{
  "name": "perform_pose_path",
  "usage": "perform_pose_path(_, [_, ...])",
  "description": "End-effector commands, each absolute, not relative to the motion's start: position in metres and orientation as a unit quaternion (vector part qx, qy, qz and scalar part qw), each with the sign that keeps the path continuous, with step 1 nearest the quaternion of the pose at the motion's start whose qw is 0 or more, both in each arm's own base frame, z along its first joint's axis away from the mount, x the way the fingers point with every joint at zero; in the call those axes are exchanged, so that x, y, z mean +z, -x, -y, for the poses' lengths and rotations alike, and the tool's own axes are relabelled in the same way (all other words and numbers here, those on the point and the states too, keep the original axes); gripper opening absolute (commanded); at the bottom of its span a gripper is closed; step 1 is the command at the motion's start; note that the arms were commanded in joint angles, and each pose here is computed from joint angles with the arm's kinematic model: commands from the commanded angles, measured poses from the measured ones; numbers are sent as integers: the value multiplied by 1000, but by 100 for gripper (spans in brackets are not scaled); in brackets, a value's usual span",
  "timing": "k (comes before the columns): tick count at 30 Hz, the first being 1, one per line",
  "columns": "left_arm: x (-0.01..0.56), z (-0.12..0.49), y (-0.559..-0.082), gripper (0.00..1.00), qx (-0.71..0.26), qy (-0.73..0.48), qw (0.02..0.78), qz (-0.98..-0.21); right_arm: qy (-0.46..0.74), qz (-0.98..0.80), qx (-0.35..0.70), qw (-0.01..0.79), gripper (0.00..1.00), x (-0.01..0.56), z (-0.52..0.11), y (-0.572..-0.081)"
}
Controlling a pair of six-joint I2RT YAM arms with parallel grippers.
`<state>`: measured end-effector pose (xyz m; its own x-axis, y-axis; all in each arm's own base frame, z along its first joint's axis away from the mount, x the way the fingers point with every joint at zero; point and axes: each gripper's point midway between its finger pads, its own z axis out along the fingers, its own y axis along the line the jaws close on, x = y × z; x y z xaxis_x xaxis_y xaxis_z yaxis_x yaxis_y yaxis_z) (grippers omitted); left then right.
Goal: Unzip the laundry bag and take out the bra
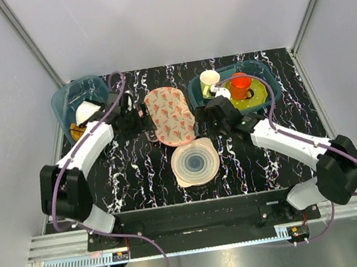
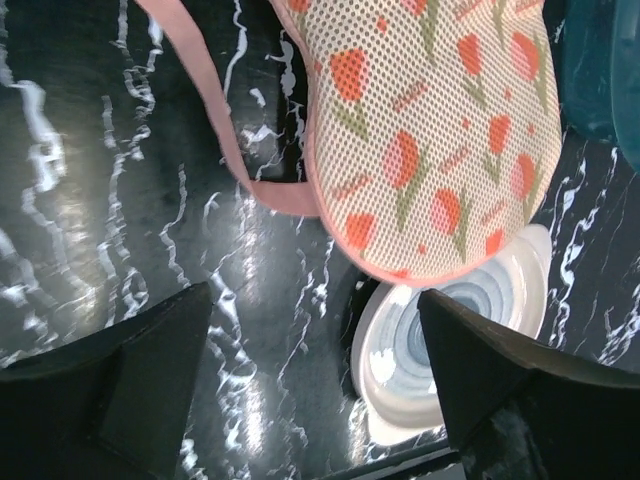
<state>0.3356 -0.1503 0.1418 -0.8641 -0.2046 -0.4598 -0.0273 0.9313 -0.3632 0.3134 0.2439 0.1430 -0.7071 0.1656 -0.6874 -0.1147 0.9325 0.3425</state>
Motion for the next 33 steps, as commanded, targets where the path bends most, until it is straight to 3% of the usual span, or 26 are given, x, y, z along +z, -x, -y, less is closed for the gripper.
perform_pose_path(1, [122, 183, -367, 84, -251, 106, 257, -927, -29, -879, 175, 442, 100, 180, -228, -322])
perform_pose_path(7, [103, 204, -405, 82, -282, 124, 251, -918, -53, -862, 180, 471, 100, 204, -213, -315])
perform_pose_path(14, [70, 212, -416, 77, -281, 127, 223, -925, -53, -864, 159, 474, 100, 200, -200, -308])
perform_pose_path(17, [66, 219, -416, 56, -293, 129, 210, -924, -52, -867, 151, 471, 100, 197, -196, -306])
perform_pose_path(18, [64, 219, -416, 35, -291, 129, 207, -925, -52, -868, 151, 471, 100, 196, -196, -306])
perform_pose_path(19, [74, 221, -419, 21, -292, 126, 209, -925, -48, -869, 149, 469, 100, 196, -196, -305])
perform_pose_path(21, [100, 221, -422, 0, -295, 120, 231, -919, -42, -871, 147, 467, 100, 197, -197, -306])
perform_pose_path(28, [210, 218, -419, 0, -306, 120, 312, -891, -7, -866, 125, 484, 100, 208, -196, -314])
perform_pose_path(33, [225, 215, -408, 0, -290, 145, 310, -894, 49, -862, 188, 469, 100, 219, -234, -313])
